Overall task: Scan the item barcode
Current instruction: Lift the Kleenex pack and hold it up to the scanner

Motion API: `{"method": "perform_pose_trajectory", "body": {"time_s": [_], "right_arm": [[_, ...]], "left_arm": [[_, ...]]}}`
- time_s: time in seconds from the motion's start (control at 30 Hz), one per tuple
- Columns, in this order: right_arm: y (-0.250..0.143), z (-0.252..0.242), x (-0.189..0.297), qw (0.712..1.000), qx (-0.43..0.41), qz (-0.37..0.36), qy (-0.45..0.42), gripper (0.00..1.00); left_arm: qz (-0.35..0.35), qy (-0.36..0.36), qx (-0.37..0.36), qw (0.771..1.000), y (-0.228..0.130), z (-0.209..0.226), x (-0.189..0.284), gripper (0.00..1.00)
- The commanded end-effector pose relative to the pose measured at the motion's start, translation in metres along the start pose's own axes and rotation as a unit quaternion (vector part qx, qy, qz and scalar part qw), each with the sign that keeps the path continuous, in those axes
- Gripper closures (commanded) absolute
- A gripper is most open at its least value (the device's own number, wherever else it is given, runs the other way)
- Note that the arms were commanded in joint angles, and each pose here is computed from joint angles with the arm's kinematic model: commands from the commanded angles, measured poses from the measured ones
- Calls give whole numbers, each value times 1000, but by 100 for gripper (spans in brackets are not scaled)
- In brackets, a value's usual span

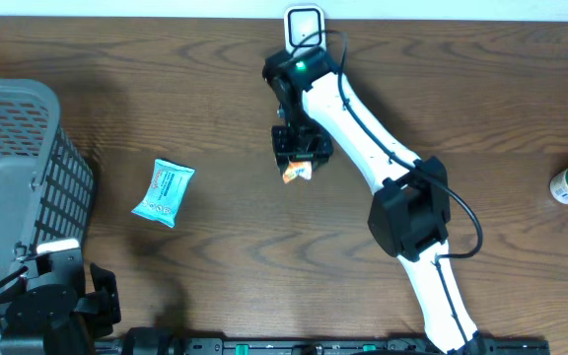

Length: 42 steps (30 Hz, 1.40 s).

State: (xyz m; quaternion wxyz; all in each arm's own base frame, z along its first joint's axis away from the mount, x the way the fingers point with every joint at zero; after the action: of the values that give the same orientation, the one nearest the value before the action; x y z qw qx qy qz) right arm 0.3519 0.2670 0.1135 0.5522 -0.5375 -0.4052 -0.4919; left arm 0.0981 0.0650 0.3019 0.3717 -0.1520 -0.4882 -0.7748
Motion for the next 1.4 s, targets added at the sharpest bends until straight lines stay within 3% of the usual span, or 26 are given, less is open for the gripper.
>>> {"method": "perform_pose_trajectory", "body": {"time_s": [0.0, 0.3, 0.57, 0.77, 1.0, 1.2, 1.37], "right_arm": [[34, -13, 35, 994, 1, -102, -28, 48], [102, -26, 103, 938, 28, -327, -107, 46], [163, -1, 150, 880, 34, -472, -36, 44], [210, 0, 158, 844, 20, -535, -5, 46], [270, 15, 112, 809, 29, -587, 13, 44], [295, 18, 109, 771, 10, -636, 31, 44], [307, 5, 99, 769, 1, -639, 30, 45]], "left_arm": [[-2, 9, -4, 1000, 0, 3, 2, 17], [-2, 9, -4, 1000, 0, 3, 2, 17], [-2, 9, -4, 1000, 0, 3, 2, 17], [-2, 9, -4, 1000, 0, 3, 2, 17], [-2, 9, -4, 1000, 0, 3, 2, 17], [-2, 9, -4, 1000, 0, 3, 2, 17], [-2, 9, -4, 1000, 0, 3, 2, 17]]}}
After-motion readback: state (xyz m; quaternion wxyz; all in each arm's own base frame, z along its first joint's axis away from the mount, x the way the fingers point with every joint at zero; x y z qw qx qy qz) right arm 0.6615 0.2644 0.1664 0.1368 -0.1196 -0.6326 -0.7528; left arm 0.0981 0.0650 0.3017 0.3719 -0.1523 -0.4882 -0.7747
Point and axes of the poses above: each gripper's point midway between its finger pads, its own x axis back along the fingers, its own z axis along the line the jaws close on, y = z × x, the point moved 2 cm from there along x, back along the fingers, and after that the axes turned 11 degrees about -x, right-handed, at the moved point
